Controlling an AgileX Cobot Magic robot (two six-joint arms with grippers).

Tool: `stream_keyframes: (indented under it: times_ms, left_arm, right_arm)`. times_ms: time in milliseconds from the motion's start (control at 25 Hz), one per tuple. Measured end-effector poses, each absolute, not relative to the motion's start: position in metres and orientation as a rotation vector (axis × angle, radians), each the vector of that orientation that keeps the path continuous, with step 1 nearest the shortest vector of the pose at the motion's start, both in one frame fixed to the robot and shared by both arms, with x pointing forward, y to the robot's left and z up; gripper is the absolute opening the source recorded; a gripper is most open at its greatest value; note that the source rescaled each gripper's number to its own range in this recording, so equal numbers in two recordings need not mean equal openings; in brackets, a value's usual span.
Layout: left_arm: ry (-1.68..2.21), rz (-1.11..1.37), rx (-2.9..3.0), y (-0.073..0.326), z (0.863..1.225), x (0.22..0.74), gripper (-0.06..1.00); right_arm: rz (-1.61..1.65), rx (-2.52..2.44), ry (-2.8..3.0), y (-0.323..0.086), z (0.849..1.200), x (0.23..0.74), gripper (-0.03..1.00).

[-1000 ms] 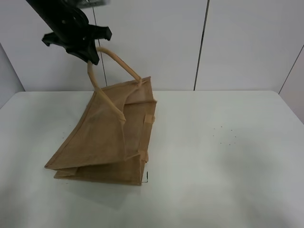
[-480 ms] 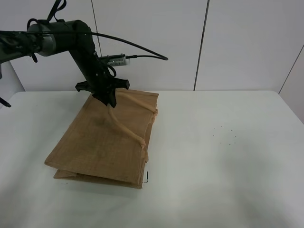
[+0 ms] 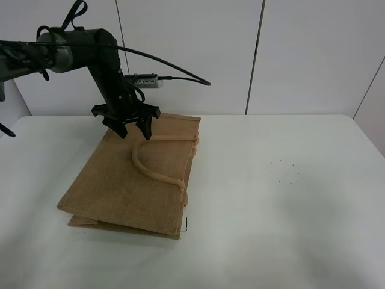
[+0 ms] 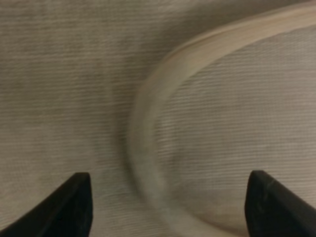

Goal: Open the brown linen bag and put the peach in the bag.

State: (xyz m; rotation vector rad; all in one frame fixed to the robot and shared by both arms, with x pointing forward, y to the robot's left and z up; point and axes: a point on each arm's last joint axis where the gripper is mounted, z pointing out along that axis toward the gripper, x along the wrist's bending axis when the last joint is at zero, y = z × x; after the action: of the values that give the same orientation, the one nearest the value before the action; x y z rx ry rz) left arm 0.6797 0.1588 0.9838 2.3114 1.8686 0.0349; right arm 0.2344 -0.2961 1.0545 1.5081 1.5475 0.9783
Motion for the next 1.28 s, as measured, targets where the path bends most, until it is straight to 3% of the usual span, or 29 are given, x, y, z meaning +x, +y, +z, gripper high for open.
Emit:
stream_keyframes:
  times_ms: [240,560,800,1040,1280]
  left_arm:
    - [1.943,0.089,2.318,0.179,0.983,0.683,0.95]
    - [2.17,0.094,2.156,0.267,0.983,0.696,0.95]
    - [2.24,0.089,2.111,0.293,0.987,0.694,0.95]
    - [2.197,0.16,2.072,0.293,1.03,0.677,0.95]
    - [2.178,0.232,2.062,0.296,1.078,0.619,0.96]
  right_arm:
    - [0.978,1.508,1.548,-0.296,1.055,0.234,1.0]
    - [0.978,1.508,1.548,-0.296,1.055,0.234,1.0]
    - [0.978,1.508,1.548,-0.296,1.055,0.234,1.0]
    - [0.978,1.508,1.548,-0.296,1.055,0.234,1.0]
    - [0.978,1.508,1.548,-0.296,1.055,0.234,1.0]
